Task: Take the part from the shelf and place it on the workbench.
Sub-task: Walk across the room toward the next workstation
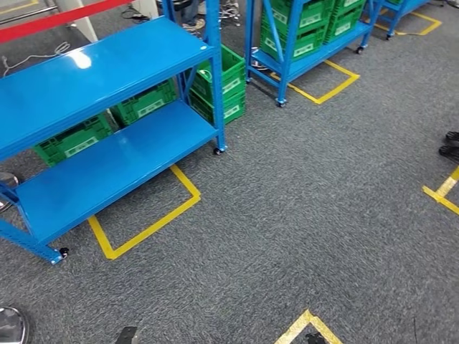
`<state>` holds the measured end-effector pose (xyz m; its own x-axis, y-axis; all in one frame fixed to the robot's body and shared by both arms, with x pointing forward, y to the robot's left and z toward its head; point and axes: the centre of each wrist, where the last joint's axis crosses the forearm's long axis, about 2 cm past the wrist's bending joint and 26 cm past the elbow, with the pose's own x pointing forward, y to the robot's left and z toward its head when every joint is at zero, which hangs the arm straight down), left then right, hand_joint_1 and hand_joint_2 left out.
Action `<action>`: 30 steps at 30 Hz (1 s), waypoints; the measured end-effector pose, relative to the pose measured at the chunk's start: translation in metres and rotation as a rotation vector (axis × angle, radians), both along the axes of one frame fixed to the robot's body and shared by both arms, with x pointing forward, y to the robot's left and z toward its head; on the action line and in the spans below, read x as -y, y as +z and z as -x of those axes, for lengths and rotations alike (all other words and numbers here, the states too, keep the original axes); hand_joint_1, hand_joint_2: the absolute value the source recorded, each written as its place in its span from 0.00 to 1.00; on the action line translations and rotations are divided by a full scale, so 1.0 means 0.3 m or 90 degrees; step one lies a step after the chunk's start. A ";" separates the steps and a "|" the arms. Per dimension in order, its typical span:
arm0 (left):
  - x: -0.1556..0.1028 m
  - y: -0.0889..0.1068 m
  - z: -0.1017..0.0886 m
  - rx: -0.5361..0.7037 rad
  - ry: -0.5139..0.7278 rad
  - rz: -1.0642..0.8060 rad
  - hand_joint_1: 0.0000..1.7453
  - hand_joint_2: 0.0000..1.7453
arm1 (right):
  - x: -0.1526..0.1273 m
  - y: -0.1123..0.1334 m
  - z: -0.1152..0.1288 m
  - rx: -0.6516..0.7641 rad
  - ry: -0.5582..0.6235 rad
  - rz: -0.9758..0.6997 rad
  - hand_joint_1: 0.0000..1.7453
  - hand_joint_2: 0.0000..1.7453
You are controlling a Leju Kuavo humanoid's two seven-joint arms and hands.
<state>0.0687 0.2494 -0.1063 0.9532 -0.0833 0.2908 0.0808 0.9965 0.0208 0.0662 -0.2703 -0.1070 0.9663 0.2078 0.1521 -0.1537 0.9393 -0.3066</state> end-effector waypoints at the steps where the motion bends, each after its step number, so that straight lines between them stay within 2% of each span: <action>1: 0.000 -0.001 0.003 -0.001 -0.001 -0.001 0.00 0.00 | 0.000 0.000 -0.002 0.001 0.000 0.000 0.00 0.00; 18: -0.004 -0.002 0.013 -0.004 -0.008 -0.005 0.00 0.00 | -0.002 0.001 -0.005 0.003 0.001 0.000 0.00 0.00; 30: -0.005 0.000 -0.004 0.002 -0.011 -0.005 0.00 0.00 | -0.003 0.000 0.000 0.001 0.001 0.000 0.00 0.00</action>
<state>0.0699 0.2508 -0.1062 0.9506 -0.1018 0.2933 0.0976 0.9948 0.0289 0.0664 -0.2693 -0.1069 0.9657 0.2094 0.1538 -0.1548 0.9391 -0.3067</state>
